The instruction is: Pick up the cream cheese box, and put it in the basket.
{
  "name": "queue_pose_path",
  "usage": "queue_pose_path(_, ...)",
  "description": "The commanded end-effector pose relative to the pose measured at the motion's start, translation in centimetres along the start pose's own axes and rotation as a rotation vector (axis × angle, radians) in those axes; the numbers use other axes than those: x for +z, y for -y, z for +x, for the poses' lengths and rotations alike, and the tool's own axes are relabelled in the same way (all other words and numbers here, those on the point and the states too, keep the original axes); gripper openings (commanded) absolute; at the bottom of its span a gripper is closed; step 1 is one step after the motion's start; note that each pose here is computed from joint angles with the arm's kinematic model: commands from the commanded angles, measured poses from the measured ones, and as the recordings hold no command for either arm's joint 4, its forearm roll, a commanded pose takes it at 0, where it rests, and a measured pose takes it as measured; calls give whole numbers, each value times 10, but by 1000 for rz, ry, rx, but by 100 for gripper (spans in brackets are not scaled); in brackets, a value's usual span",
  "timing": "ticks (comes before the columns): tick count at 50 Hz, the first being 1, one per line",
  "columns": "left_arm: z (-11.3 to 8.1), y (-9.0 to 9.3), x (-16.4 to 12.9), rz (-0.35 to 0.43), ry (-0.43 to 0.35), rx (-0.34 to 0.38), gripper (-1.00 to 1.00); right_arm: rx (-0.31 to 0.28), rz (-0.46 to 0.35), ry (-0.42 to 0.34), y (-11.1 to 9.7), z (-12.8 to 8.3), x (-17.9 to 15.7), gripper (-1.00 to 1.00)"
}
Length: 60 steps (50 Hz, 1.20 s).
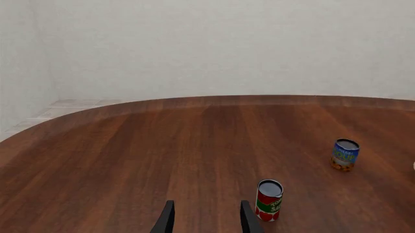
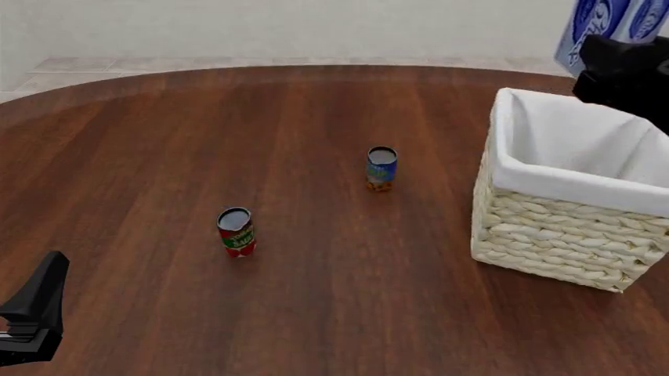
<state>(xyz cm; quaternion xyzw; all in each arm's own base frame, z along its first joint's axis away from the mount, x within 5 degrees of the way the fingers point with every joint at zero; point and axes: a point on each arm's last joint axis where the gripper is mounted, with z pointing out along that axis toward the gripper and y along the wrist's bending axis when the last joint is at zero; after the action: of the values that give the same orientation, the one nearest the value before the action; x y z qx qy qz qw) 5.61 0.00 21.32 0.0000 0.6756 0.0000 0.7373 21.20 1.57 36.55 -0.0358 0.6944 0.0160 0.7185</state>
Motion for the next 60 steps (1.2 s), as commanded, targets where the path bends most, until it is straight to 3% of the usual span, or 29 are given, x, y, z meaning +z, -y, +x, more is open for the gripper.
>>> queue_pose_path(1,0,0,0,0,0,0,100,-10,45,-25,9,23,7,-100)
queue_pose_path(7,0,0,0,0,0,0,100,-13,56,-47,12,32,11,-100)
queue_pose_path(12,0,0,0,0,0,0,100,-65,89,-57,20,37,11,-100)
queue_pose_path(19,0,0,0,0,0,0,100,-74,96,-74,22,46,14,-100)
queue_pose_path(27,0,0,0,0,0,0,100,-53,132,-73,30,44,14,-100)
queue_pose_path(60,0,0,0,0,0,0,100,15,135,-134,34,60,41,-100)
